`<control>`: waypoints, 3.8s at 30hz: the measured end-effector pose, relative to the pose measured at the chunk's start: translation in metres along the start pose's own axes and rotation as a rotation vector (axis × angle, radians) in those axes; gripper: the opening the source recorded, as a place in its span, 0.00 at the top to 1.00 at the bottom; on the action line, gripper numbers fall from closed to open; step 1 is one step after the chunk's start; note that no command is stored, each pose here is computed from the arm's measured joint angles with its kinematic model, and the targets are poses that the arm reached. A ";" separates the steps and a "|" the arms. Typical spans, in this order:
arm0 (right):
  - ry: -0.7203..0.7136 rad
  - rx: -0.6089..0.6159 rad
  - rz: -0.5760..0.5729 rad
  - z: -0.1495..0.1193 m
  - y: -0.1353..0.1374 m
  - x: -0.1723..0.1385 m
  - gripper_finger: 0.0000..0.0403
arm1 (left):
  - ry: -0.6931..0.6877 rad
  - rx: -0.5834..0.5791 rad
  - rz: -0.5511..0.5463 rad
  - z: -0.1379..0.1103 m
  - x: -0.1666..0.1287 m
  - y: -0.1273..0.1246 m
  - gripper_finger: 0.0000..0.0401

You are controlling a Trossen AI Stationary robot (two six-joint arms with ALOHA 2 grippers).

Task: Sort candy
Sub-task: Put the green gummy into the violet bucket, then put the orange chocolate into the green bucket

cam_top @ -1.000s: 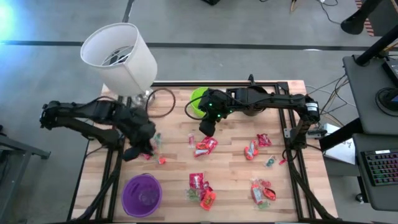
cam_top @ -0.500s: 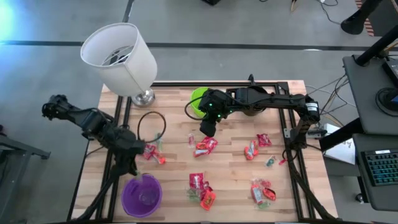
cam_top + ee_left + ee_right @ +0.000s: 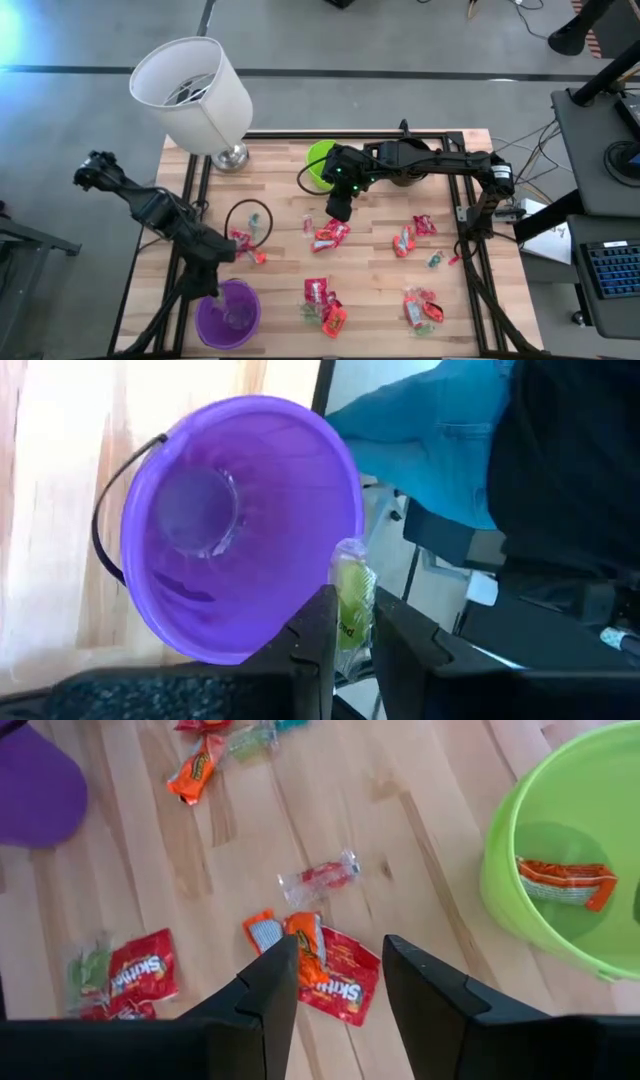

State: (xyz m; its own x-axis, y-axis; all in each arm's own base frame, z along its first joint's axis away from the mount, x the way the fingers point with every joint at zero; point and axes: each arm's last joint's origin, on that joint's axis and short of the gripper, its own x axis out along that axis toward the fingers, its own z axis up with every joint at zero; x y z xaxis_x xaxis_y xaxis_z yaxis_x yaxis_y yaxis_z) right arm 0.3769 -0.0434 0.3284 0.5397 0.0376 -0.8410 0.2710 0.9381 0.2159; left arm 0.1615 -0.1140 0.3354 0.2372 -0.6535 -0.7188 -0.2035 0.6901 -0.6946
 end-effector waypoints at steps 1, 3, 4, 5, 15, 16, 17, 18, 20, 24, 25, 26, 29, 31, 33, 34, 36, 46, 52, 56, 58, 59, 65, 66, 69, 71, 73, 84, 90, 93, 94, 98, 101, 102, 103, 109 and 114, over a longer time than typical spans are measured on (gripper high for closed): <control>0.003 0.000 -0.001 0.000 0.000 0.000 0.66 | 0.018 -0.013 -0.004 0.001 0.002 0.000 0.89; 0.006 -0.013 -0.002 -0.001 0.000 0.000 0.66 | 0.048 -0.033 -0.009 0.002 0.005 -0.001 0.88; 0.008 -0.022 -0.002 -0.001 0.000 0.000 0.66 | 0.058 -0.038 -0.010 0.002 0.007 -0.001 0.86; 0.013 -0.026 -0.003 -0.001 0.000 0.000 0.66 | 0.064 -0.040 -0.010 0.003 0.008 -0.001 0.85; 0.107 -0.021 -0.025 -0.010 -0.002 -0.001 0.66 | 0.081 -0.033 0.015 0.009 0.018 -0.001 0.70; 0.112 -0.020 -0.026 -0.011 -0.003 -0.001 0.66 | 0.081 -0.022 0.017 0.009 0.019 -0.001 0.68; 0.114 -0.020 -0.027 -0.011 -0.003 -0.001 0.66 | 0.076 -0.009 0.022 0.010 0.019 -0.001 0.68; 0.118 -0.020 -0.028 -0.011 -0.003 -0.001 0.66 | 0.063 0.003 0.033 0.010 0.020 0.000 0.67; 0.128 -0.019 -0.030 -0.012 -0.003 -0.001 0.66 | 0.022 0.030 0.065 0.012 0.021 0.001 0.66; 0.130 -0.030 -0.029 -0.013 -0.003 -0.001 0.66 | -0.063 0.070 0.128 0.015 0.021 0.002 0.67; 0.131 -0.038 -0.028 -0.013 -0.003 -0.001 0.66 | -0.089 0.074 0.147 0.016 0.021 0.003 0.67; 0.132 -0.040 -0.028 -0.013 -0.002 0.000 0.66 | -0.112 0.077 0.162 0.016 0.020 0.003 0.67; 0.138 -0.066 -0.027 -0.014 -0.003 0.002 0.66 | -0.186 0.093 0.207 0.017 0.017 0.004 0.67; 0.144 -0.075 -0.028 -0.016 -0.003 0.004 0.66 | -0.236 0.116 0.238 0.018 0.016 0.005 0.67; 0.150 -0.089 -0.027 -0.017 -0.004 0.007 0.66 | -0.290 0.143 0.270 0.019 0.014 0.005 0.67; 0.156 -0.093 -0.028 -0.017 -0.004 0.010 0.66 | -0.316 0.155 0.283 0.020 0.013 0.005 0.67; 0.174 -0.111 -0.029 -0.019 -0.006 0.017 0.66 | -0.368 0.175 0.306 0.021 0.011 0.005 0.67; 0.241 -0.259 -0.015 -0.025 -0.011 0.063 0.66 | -0.615 0.317 0.511 0.028 0.003 0.006 0.67; 0.187 -0.239 -0.003 -0.021 -0.003 0.078 0.66 | -0.661 0.339 0.551 0.027 -0.002 0.006 0.67; 0.137 -0.261 0.011 -0.018 0.003 0.084 0.62 | -0.674 0.340 0.537 0.024 -0.006 0.006 0.67; 0.120 -0.241 0.014 -0.018 0.005 0.087 0.61 | -0.683 0.342 0.528 0.023 -0.010 0.006 0.67; 0.129 -0.229 0.013 -0.019 0.004 0.088 0.60 | -0.688 0.344 0.525 0.022 -0.012 0.006 0.67; 0.176 -0.155 0.003 -0.025 0.001 0.105 0.60 | -0.710 0.348 0.502 0.016 -0.021 0.006 0.67; 0.188 -0.153 0.011 -0.027 0.001 0.110 0.60 | -0.712 0.349 0.500 0.016 -0.022 0.007 0.67; 0.233 -0.147 0.031 -0.031 0.000 0.124 0.60 | -0.717 0.349 0.495 0.013 -0.025 0.007 0.67; 0.249 -0.148 0.034 -0.034 0.000 0.131 0.59 | -0.722 0.349 0.489 0.012 -0.027 0.007 0.67; 0.263 -0.158 0.035 -0.036 0.001 0.136 0.59 | -0.723 0.349 0.488 0.011 -0.028 0.008 0.67; 0.317 -0.178 0.080 -0.045 0.004 0.149 0.60 | -0.717 0.349 0.494 0.010 -0.029 0.009 0.67; 0.321 -0.181 0.080 -0.047 0.003 0.150 0.60 | -0.710 0.349 0.502 0.009 -0.029 0.010 0.67; 0.326 -0.179 0.079 -0.049 0.002 0.153 0.60 | -0.710 0.349 0.502 0.009 -0.029 0.010 0.67; 0.325 -0.179 0.079 -0.050 0.002 0.153 0.60 | -0.710 0.349 0.502 0.009 -0.029 0.010 0.67; 0.311 -0.182 0.082 -0.051 0.001 0.156 0.60 | -0.710 0.349 0.502 0.009 -0.029 0.010 0.67; 0.298 -0.176 0.083 -0.051 0.001 0.157 0.60 | -0.710 0.349 0.502 0.009 -0.029 0.010 0.67; 0.295 -0.174 0.083 -0.051 0.001 0.158 0.60 | -0.710 0.349 0.502 0.009 -0.029 0.010 0.67; 0.294 -0.171 0.083 -0.052 0.001 0.159 0.60 | -0.710 0.349 0.502 0.009 -0.029 0.010 0.67; 0.310 -0.153 0.078 -0.062 -0.003 0.166 0.60 | -0.710 0.349 0.502 0.009 -0.029 0.010 0.67; 0.307 -0.148 0.076 -0.066 -0.005 0.170 0.60 | -0.710 0.348 0.502 0.009 -0.029 0.010 0.67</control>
State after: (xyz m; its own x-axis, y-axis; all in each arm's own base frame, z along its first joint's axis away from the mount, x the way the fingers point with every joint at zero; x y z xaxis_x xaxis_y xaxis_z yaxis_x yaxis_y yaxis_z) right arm 0.4145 -0.0186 0.1516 0.2826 0.1905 -0.9401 0.1087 0.9674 0.2288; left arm 0.1614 -0.0853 0.3501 0.7466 0.0096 -0.6652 -0.1705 0.9692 -0.1774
